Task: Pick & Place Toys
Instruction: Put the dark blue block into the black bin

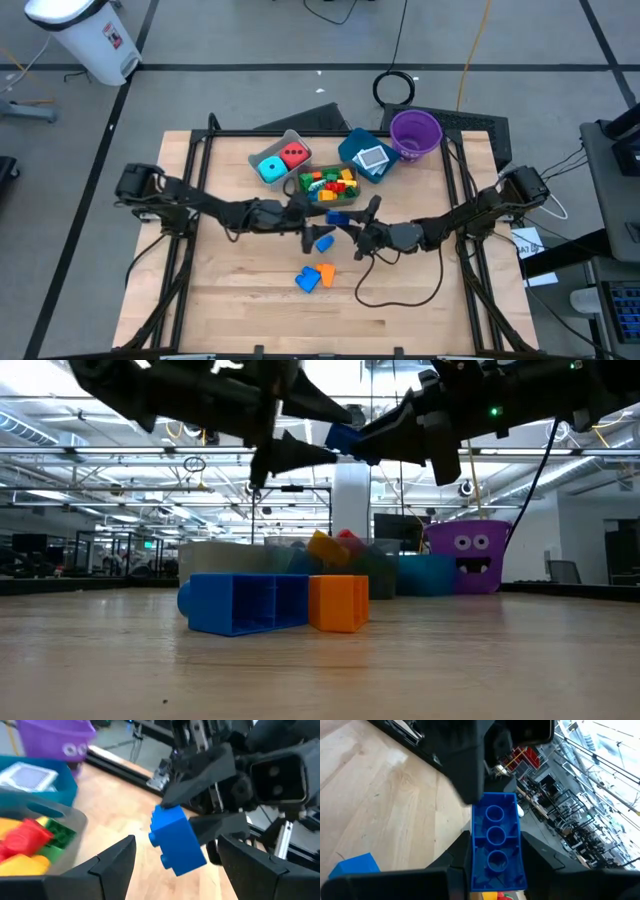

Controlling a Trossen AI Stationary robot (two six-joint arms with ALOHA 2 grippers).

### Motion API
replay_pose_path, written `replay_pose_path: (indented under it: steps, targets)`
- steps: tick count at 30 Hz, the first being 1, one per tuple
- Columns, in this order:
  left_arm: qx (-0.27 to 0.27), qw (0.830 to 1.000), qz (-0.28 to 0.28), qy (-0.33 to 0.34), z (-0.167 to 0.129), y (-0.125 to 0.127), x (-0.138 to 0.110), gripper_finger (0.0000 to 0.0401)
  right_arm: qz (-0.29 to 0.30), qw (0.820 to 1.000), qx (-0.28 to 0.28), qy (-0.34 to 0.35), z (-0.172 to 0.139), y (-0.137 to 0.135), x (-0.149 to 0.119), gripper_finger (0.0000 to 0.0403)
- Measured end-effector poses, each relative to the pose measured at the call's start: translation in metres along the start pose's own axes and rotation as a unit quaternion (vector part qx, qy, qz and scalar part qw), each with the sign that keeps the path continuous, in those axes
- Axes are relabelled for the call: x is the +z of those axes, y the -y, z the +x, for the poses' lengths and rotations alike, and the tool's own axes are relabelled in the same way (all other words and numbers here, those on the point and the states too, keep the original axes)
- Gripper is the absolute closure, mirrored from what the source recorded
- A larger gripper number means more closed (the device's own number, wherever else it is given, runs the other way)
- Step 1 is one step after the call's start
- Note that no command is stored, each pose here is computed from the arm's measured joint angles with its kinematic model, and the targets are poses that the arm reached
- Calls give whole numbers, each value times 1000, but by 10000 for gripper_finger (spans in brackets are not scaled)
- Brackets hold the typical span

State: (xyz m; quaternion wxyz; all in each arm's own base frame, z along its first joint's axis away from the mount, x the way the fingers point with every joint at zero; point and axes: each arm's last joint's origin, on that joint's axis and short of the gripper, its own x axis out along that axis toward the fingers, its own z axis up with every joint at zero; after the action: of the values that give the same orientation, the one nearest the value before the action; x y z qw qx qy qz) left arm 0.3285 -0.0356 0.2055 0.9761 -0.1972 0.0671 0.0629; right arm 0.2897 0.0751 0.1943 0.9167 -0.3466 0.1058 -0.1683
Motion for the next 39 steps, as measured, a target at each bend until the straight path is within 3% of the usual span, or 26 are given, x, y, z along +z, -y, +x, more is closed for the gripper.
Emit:
replay_pose_path:
  steps: [7,15,22,25,31,33,39]
  targets:
    - [-23,999,-25,-20,11,-7,-1,132,4,1000,0,2,0,0,0,307]
    - [-21,999,-35,-15,12,-9,1,288,4,1000,9,4,0,-1,0,294]
    - [-17,1000,-5,-21,12,-14,3,289,62,998,26,4,0,-3,-1,288]
    - [-6,1000,8,-22,8,-19,12,290,102,995,3,-2,-2,-3,2,281]
    - [81,996,25,-11,-9,-44,21,295,108,994,-2,-1,-9,-6,6,265]
    - [85,996,24,-7,-16,-50,21,295,117,993,-5,8,-10,-4,9,263]
    - [166,986,16,-18,-29,-77,1,295,114,993,-7,6,-9,-2,8,268]
